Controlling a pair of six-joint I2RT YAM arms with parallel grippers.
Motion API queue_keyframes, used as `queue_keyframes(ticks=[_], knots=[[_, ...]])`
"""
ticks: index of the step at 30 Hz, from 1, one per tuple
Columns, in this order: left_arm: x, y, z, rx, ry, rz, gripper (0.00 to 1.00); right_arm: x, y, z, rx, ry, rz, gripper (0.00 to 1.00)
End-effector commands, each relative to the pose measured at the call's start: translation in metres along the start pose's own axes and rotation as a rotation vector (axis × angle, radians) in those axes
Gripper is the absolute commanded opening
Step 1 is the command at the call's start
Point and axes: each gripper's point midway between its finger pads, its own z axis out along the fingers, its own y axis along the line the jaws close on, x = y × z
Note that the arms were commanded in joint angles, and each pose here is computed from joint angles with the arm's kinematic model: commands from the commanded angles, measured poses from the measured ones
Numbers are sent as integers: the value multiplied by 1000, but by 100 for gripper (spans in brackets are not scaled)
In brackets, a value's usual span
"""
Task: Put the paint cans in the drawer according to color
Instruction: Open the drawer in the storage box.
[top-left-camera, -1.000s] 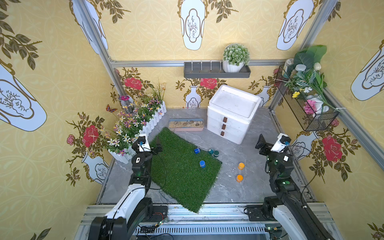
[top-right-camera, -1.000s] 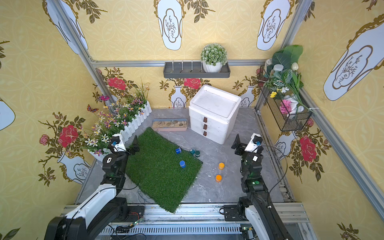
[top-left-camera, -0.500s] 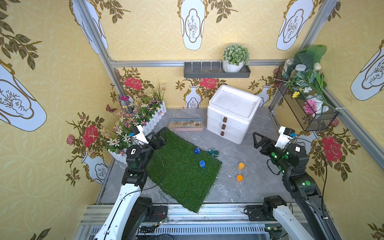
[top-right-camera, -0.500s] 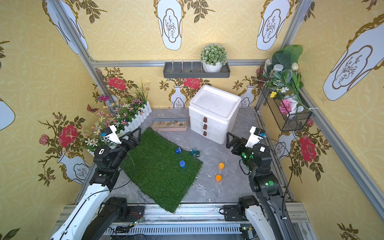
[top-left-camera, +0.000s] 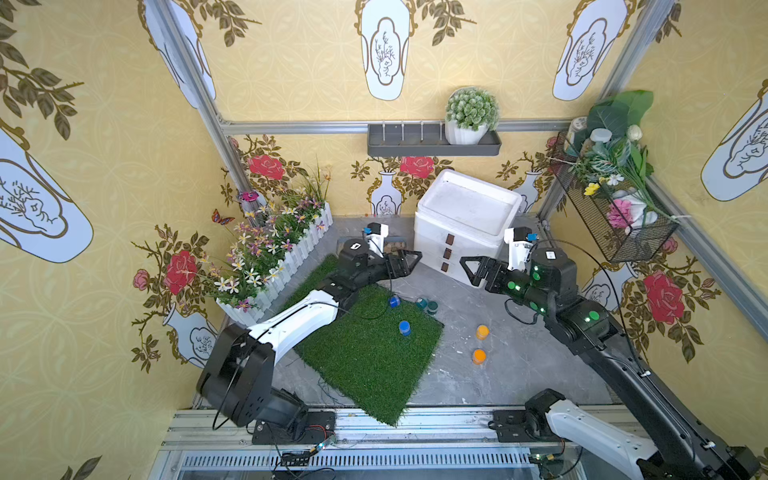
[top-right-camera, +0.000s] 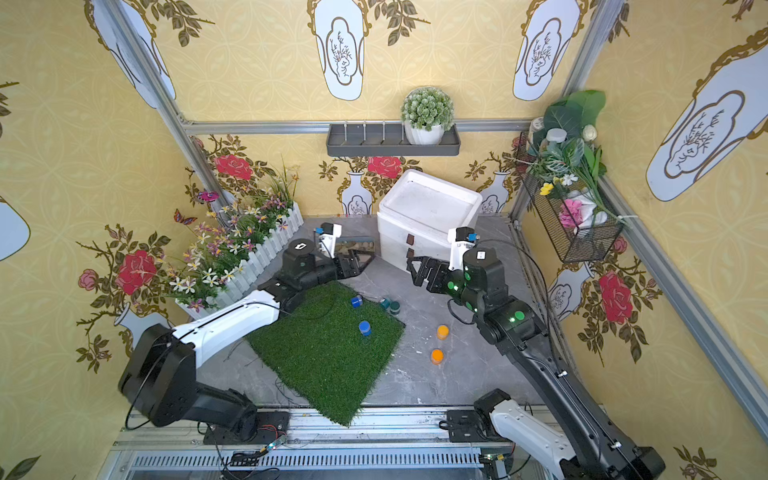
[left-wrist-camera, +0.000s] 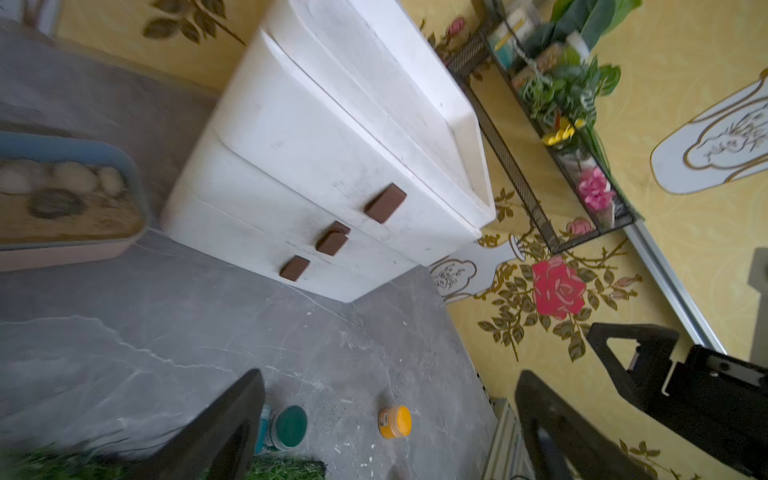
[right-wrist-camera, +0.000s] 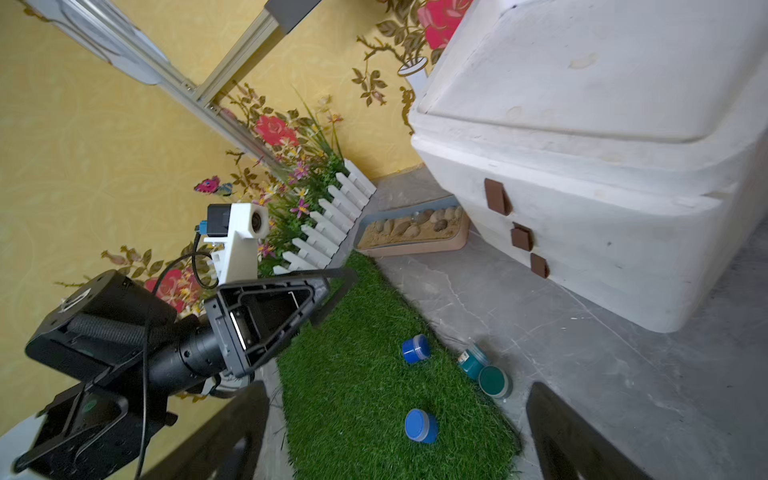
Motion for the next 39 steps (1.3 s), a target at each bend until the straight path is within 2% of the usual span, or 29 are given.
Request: queue_keyframes(ticks=[1,4,8,13,17,21,26,28,30,39], knots=[[8,13,40,-135,84,100,86,-18,-23,-11,135,-96,70,97],[12,17,74,-241,150,210,76,-24,-32,-23,179,-153,70,97],[9,16,104,-280,176,280,66,-26,-41,-32,206,-191,72,97],[-3,10,125,-257,164,310,63,-24,-53,-32,235,-175,85,97],[-7,6,137,-240,171,312,63,-25,-75,-25,235,-131,210,97],[-6,4,142,-225,178,316,62,-32,-83,-20,232,-87,255,97],[-8,3,150,-220,189,327,54,-40,-82,-20,225,-94,251,97],[-8,1,152,-208,193,327,47,-38,-83,-18,222,-87,256,97],[-10,0,152,-204,191,327,36,-36,-83,-16,217,-83,264,97],[-11,-9,148,-174,194,335,4,-33,-84,-19,216,-89,269,97]])
